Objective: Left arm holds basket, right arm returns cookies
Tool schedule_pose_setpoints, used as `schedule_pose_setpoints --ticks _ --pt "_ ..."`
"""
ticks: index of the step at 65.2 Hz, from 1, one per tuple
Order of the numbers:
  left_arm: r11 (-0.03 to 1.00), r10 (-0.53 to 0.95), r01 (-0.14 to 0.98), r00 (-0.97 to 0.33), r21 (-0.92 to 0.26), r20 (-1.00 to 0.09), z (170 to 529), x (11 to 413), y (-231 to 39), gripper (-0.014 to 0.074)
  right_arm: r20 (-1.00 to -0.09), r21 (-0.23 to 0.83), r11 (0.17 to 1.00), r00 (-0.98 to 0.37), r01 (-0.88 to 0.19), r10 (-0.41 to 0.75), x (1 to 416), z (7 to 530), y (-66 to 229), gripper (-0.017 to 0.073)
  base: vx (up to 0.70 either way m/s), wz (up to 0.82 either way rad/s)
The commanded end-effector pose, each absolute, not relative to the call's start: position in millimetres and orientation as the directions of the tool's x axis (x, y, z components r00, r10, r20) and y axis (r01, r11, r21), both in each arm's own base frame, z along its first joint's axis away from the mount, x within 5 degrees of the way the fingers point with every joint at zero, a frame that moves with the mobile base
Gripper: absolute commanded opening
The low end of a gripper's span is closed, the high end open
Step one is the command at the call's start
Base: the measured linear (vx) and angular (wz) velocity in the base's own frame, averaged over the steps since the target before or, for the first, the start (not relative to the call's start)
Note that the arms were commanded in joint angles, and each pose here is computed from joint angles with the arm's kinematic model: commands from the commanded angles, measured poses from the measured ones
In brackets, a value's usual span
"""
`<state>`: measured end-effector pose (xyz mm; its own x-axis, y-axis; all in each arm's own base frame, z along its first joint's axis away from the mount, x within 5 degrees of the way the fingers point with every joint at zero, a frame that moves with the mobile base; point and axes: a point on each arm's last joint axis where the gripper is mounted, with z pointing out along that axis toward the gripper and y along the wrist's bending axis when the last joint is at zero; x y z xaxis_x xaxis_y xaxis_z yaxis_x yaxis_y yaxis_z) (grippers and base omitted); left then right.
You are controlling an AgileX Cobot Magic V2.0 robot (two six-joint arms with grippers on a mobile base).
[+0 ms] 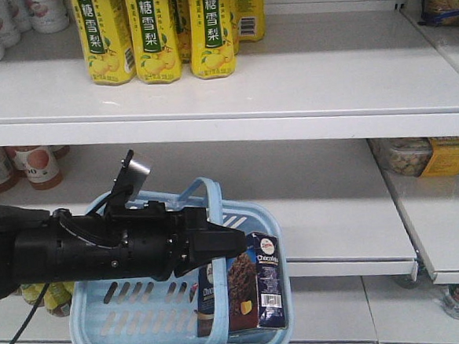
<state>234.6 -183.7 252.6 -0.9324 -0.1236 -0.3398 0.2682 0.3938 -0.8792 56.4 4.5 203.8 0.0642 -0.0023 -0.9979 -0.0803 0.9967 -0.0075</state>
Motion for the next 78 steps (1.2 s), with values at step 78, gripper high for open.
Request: schedule_pose_setpoints --ticks 78 --pt "0.281 -0.153 0.313 -0.919 -0.907 -0.364 280.6 230.7 -186.7 -0.0006 -0.991 -0.019 0.996 0.131 -0.087 -0.007 55.8 205.1 5.3 -0.001 0.04 -0.03"
